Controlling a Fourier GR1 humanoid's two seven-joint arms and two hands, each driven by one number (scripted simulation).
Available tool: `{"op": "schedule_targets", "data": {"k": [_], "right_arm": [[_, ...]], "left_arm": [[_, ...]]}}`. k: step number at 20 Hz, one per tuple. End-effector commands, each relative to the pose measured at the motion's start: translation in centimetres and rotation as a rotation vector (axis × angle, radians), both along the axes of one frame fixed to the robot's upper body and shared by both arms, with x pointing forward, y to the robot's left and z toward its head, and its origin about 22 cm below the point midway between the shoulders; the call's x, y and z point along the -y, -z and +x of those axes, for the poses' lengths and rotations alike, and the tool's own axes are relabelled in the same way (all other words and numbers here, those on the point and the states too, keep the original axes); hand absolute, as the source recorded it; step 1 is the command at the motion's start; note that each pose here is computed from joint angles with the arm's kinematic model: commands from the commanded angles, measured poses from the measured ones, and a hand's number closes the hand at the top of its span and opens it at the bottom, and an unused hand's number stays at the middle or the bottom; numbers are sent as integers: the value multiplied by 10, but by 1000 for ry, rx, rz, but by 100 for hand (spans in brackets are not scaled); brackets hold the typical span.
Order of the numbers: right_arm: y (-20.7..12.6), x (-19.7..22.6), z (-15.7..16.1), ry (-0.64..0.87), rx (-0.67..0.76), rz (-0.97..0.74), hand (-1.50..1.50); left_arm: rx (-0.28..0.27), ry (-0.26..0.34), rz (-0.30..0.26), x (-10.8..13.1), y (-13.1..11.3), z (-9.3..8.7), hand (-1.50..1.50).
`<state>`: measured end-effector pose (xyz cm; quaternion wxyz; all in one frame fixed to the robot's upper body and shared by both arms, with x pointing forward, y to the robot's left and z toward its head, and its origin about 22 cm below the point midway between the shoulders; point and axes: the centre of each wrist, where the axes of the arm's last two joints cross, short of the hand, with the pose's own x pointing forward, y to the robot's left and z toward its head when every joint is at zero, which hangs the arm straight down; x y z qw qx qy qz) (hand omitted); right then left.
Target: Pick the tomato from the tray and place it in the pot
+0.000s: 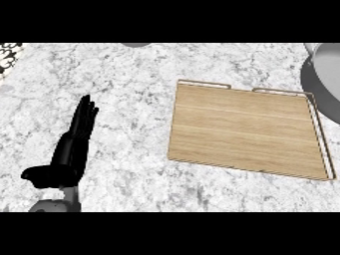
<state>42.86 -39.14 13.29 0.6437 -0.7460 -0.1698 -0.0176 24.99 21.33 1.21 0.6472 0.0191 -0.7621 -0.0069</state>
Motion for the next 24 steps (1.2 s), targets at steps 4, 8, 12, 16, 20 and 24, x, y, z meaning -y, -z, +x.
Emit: {"op": "schedule_targets", "data": {"k": [4,8,12,16,20,24], "right_arm": [[41,21,-22,133,40,190,150],[60,31,-35,256,-4,323,-150],[52,41,-38,87,152,318,-150],[53,27,-33,50,426,173,-150],[34,25,-28,59,711,63,-150],[31,30,-31,115,850,69,-150]], "left_arm": [[-21,1,-12,8,7,-7,0],[17,-13,4,-5,-8,5,0],[3,-19,-3,3,10,-4,0],[-3,-35,5,-6,-1,3,0],[-20,-19,8,-3,5,-3,0],[-9,-34,-12,-4,4,-3,0]]}}
